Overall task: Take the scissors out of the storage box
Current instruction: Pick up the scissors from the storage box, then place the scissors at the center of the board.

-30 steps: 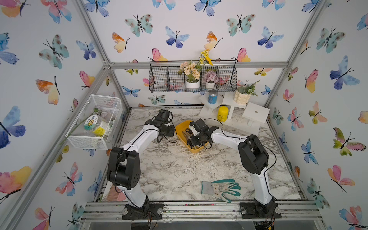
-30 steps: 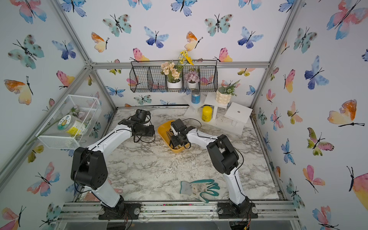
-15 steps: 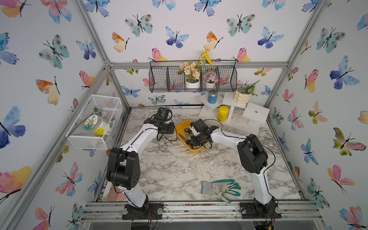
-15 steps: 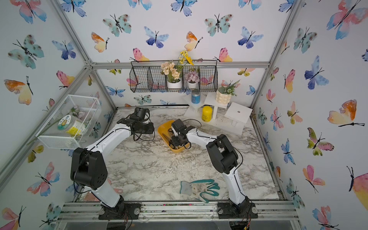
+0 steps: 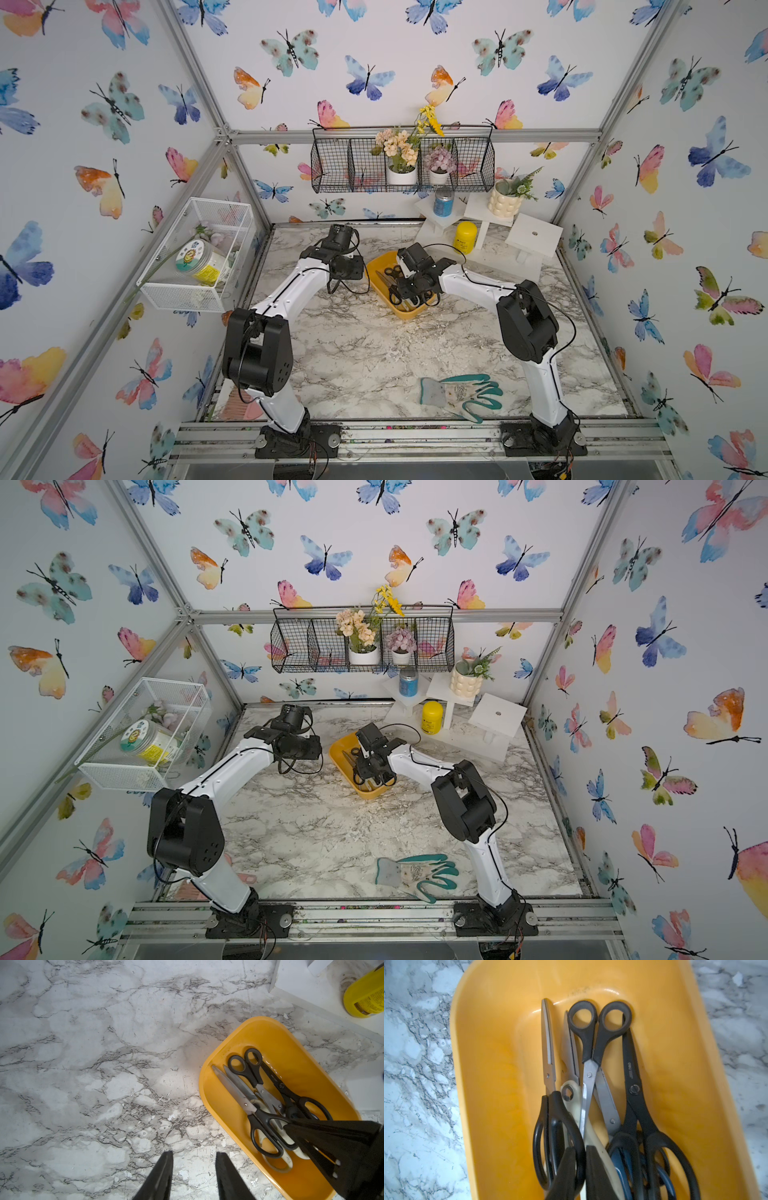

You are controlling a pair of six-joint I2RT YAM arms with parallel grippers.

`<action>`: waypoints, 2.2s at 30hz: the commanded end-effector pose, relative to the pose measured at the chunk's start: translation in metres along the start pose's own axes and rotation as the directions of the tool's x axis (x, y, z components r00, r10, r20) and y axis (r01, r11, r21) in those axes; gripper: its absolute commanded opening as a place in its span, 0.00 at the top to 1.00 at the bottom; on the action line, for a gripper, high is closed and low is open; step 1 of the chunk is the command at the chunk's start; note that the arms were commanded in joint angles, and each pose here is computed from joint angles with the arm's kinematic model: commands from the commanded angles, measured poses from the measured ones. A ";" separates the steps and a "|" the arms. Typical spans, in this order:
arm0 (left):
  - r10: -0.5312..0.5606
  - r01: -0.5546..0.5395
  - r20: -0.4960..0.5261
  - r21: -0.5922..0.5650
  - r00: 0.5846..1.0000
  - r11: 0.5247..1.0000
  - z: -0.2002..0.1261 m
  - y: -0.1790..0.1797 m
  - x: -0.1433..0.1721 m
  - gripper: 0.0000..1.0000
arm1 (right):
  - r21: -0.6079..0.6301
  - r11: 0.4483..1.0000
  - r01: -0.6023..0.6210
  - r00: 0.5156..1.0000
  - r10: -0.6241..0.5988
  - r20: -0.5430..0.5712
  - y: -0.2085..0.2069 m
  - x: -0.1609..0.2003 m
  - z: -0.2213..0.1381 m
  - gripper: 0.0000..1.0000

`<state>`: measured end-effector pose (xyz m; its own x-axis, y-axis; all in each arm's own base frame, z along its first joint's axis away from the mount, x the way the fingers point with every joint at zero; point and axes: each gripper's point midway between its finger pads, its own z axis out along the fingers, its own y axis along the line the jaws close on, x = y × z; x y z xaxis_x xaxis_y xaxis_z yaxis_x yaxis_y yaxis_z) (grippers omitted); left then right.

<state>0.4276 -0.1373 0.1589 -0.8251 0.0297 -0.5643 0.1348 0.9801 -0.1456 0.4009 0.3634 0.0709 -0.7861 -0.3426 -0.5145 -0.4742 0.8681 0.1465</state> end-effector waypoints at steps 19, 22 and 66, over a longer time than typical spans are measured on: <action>-0.048 0.048 0.017 -0.013 0.999 0.999 -0.006 -0.013 0.006 0.61 | 0.025 0.966 -0.256 0.943 0.244 0.224 -0.071 -0.034 -0.101 0.95; -0.053 0.053 0.023 -0.005 0.998 0.999 -0.004 -0.016 0.004 0.61 | 0.027 0.952 -0.306 0.927 0.291 0.237 -0.093 -0.023 -0.112 0.95; -0.037 0.038 0.021 -0.027 0.999 0.999 0.004 -0.017 0.006 0.61 | 0.085 0.833 -0.546 0.838 0.543 0.057 -0.183 0.127 -0.085 0.96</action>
<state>0.4212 -0.1581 0.1547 -0.8271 -0.0110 -0.5620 0.1038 0.9796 -0.1720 0.3588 0.1267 0.0520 -0.8902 0.1863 -0.4157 0.0608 0.9529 0.2970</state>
